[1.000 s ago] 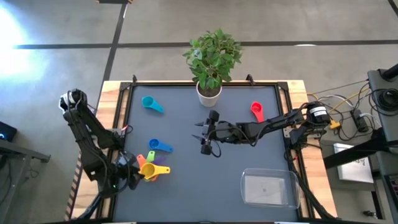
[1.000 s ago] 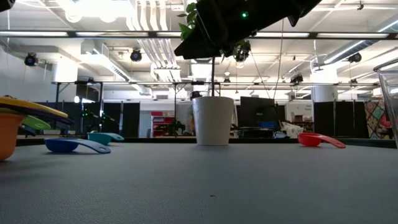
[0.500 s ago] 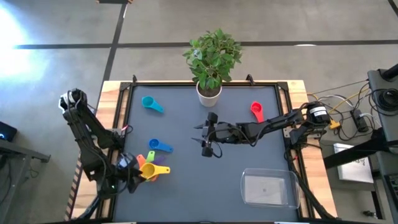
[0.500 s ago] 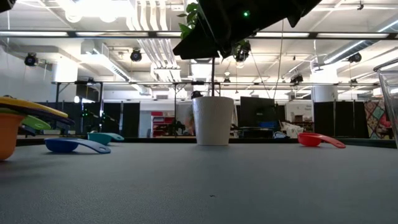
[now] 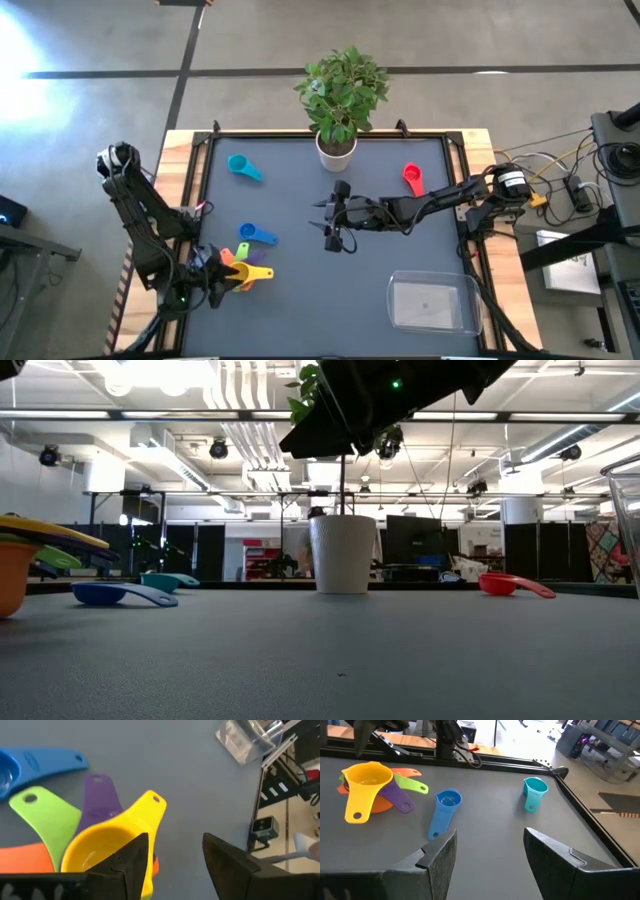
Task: Nest measuring cups in basket
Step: Stack the light blue measuring cup on top of the yellow measuring cup
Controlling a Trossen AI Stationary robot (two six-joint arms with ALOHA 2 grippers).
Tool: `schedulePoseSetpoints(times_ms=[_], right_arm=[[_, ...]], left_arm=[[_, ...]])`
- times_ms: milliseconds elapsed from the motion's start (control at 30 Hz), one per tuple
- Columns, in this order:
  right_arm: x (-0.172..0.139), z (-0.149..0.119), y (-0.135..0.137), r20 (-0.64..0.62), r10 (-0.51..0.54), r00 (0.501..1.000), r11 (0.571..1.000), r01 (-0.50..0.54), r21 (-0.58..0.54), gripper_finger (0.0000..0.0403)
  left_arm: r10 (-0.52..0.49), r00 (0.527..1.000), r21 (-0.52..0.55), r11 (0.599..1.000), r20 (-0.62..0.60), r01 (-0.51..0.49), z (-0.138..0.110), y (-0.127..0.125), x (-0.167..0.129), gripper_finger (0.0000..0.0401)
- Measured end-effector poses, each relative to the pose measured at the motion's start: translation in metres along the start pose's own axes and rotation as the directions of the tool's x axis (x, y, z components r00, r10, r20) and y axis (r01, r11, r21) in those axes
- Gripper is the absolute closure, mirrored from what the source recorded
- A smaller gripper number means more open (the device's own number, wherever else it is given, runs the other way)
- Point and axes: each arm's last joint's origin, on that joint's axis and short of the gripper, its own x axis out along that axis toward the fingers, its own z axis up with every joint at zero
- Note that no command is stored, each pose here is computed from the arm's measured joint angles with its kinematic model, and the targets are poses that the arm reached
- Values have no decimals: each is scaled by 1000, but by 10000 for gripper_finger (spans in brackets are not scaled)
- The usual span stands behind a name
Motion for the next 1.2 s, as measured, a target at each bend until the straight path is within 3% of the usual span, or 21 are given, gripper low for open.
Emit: schedulePoseSetpoints(times_ms=[200, 333, 533, 700, 833, 1000, 1200], right_arm=[[4, 0, -6, 19, 1, 1000, 999, -2, 46, 183], [12, -3, -11, 37, 35, 999, 996, -38, 81, 183], [17, -8, -16, 23, 23, 999, 996, -25, 87, 183], [18, -8, -17, 26, 21, 999, 997, -23, 80, 183], [18, -8, -17, 30, 20, 999, 997, -23, 70, 183], [18, -8, -18, 31, 19, 999, 998, -20, 52, 183], [18, -8, -19, 29, 16, 999, 999, -17, 48, 183]], left_arm=[[-8, 989, 69, 998, 149, -2, -1, 13, 7, 248], [31, 985, 0, 1000, 167, -32, -3, 34, 15, 257], [81, 949, -57, 996, 303, -67, 0, 62, 29, 286], [197, 923, -72, 980, 330, -183, 14, 71, 36, 300], [347, 879, -74, 937, 328, -343, 32, 73, 38, 299], [538, 789, -23, 830, 299, -557, 60, 74, 38, 281], [660, 723, 95, 722, 205, -685, 98, 73, 47, 223]])
